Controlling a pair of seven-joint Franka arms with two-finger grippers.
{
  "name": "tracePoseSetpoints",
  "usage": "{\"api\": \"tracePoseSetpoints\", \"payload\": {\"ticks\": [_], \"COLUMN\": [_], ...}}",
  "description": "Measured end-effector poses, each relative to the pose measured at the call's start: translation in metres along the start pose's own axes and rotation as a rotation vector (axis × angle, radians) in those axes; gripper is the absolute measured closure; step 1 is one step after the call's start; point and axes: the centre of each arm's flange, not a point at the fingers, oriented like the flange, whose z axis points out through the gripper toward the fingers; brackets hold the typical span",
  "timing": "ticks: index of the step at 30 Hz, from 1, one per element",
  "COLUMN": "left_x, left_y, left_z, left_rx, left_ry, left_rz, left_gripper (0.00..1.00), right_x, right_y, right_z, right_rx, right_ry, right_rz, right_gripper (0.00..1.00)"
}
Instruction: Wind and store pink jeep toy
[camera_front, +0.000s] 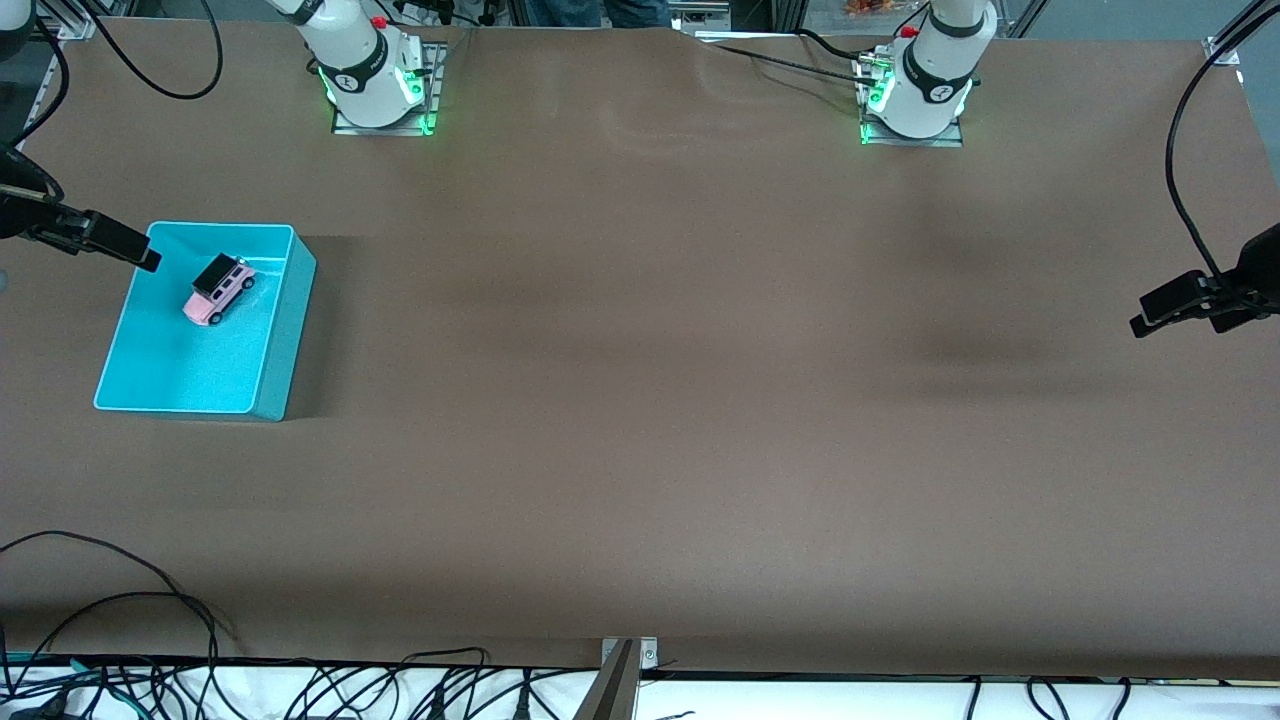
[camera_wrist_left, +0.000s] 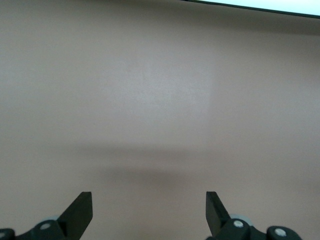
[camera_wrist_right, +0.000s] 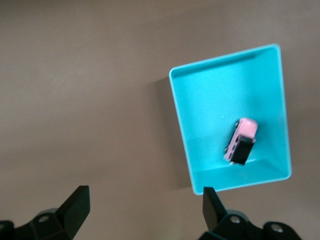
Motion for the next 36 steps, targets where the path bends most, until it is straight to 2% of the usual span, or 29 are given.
{"api": "tracePoseSetpoints", "payload": {"ticks": [12,36], "left_x": [0.000,0.000], "left_y": [0.000,0.000], "left_z": [0.000,0.000], "left_rx": [0.000,0.000], "left_ry": [0.000,0.000], "left_rz": [0.000,0.000], "left_gripper": [0.00,0.00], "right_x": [-0.003,-0.012], "right_y": [0.002,0.016], "right_z": [-0.004,-0.006], "right_rx": [0.005,0.010], "right_ry": [0.027,0.041], "right_rz": [-0.008,0.005], "right_gripper": [0.00,0.00]}}
